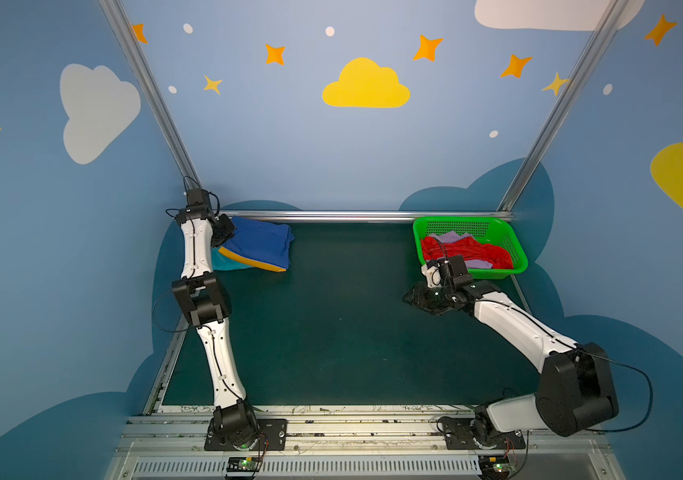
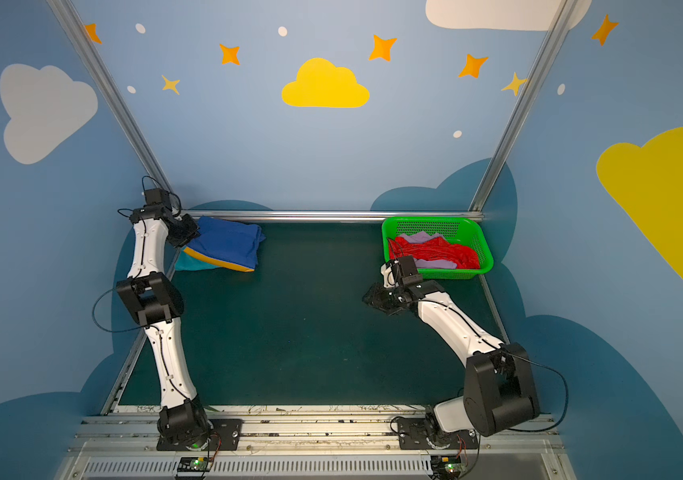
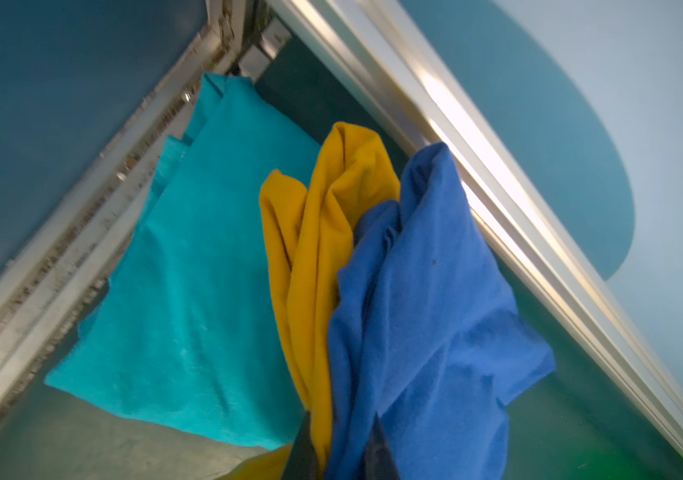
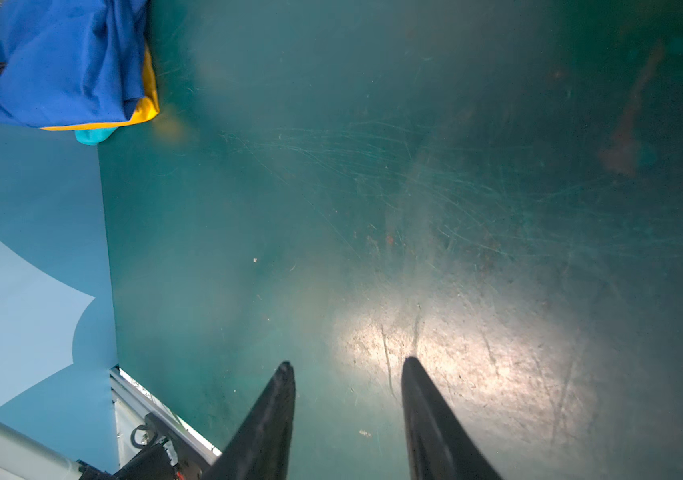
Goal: Fold and stack the t-shirts
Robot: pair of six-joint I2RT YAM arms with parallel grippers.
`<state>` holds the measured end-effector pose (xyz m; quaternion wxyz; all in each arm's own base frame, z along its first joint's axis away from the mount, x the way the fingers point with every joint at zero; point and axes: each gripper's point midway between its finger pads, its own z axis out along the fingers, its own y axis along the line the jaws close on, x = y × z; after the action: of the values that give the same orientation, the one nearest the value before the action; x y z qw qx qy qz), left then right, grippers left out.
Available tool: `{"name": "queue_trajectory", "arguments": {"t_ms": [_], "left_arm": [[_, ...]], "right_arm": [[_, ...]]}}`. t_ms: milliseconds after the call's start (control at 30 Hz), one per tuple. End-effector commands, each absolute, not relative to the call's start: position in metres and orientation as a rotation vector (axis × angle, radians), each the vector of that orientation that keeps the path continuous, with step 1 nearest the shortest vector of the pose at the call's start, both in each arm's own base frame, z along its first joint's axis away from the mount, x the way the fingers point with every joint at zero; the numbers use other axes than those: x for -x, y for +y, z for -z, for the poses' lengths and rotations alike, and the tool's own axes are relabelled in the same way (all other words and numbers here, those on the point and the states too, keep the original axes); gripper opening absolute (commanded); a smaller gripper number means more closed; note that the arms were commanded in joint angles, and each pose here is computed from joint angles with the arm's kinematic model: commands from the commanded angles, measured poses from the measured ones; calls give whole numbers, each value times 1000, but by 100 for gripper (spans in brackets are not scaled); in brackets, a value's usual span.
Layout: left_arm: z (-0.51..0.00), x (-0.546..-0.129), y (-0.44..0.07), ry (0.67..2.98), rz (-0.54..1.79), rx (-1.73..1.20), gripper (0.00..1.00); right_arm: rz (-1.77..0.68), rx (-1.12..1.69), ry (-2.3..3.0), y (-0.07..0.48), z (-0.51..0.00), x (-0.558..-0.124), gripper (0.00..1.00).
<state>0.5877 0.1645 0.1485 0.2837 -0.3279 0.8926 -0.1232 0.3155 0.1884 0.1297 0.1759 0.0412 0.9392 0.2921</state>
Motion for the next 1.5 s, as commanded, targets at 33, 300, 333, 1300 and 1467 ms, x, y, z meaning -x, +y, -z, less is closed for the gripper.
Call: {"name": "queue_trajectory", "arguments": {"t_ms": [33, 300, 333, 1300, 1467], "left_arm": [[-177, -592, 166, 2344, 329, 783, 4], [-131, -581, 203, 2372, 230, 921, 4], [-132, -582, 209, 2357, 236, 932, 4], [-232, -590, 207, 2169, 282, 830, 4], [-201, -578, 241, 2205, 143, 911, 4]], "right_arm": [[-879, -145, 2665, 195, -124, -317, 42], [-836, -131, 2675, 190, -123, -317, 43], [-831, -130, 2676, 189, -122, -317, 42], [-867, -157, 2719, 196, -103, -319, 41], [-873, -161, 2730, 197, -99, -318, 41]]}}
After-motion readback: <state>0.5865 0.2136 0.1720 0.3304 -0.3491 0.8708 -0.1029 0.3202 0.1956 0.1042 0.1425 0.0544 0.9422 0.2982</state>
